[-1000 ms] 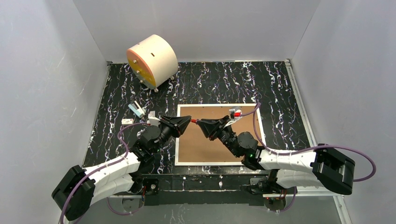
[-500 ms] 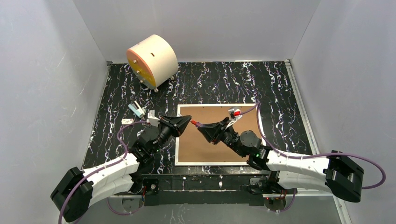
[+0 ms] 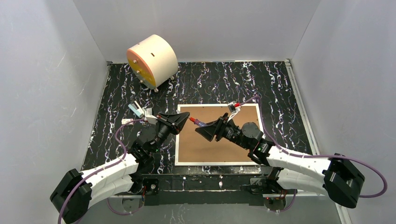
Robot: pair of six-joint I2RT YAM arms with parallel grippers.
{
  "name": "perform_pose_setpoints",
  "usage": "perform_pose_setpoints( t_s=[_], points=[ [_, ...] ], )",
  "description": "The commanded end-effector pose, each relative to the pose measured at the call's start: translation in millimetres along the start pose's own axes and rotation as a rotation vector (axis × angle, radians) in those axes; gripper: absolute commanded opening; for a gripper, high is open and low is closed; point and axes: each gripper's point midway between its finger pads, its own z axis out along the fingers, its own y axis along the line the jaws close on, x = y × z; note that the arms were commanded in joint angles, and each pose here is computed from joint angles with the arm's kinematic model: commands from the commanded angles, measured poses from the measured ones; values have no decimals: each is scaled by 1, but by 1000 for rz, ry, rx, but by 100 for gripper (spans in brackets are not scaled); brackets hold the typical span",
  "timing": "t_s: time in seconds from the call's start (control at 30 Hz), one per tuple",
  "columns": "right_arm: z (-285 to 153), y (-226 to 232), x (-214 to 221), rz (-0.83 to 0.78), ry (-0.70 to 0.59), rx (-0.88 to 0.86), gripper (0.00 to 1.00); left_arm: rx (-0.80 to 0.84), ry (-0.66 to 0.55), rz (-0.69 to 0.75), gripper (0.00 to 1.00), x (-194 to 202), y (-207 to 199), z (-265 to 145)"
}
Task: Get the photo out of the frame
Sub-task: Adjust the screwdriver, then release the photo frame item from the photo frame.
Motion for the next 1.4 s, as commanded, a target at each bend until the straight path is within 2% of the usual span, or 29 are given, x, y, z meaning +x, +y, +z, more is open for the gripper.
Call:
perform_pose_setpoints(
  t_s=[0.0, 0.17, 0.5, 0.57, 0.7, 0.83, 0.87, 0.93, 1.03, 1.13, 1.23, 1.37],
  points=[
    [4, 29, -27, 45, -62, -111, 70, 66, -43, 6, 0, -8, -15, -2],
    [6, 28, -38, 57, -84, -99, 67, 72, -56, 11, 0, -11, -15, -4],
    [18, 27, -34, 106, -77, -111, 54, 69, -66, 18, 0, -13, -14, -2],
    [18, 25, -36, 118, -92, -102, 45, 66, -73, 15, 0, -14, -12, -3],
    [19, 20, -36, 127, -98, -81, 40, 66, -78, 14, 0, -15, -10, -4],
    [21, 17, -36, 124, -94, -57, 10, 60, -73, 18, 0, -15, -7, -4],
    [23, 12, -39, 128, -107, -24, 3, 60, -70, 27, 4, -14, -7, -5],
    [23, 6, -40, 117, -108, 16, 1, 51, -60, 39, 16, -13, -3, -5],
    [23, -8, -41, 91, -99, 100, 1, 16, -66, 44, 54, -15, 13, -10],
    [19, -31, -50, 91, -82, 194, 1, -71, -88, 79, 74, -25, 42, -19],
    [16, -54, -56, 105, 12, 226, 1, -182, -111, 163, 81, -37, 64, -29],
    [12, -78, -61, 67, 133, 231, 1, -445, -112, 436, 86, -63, 85, -43]
  ],
)
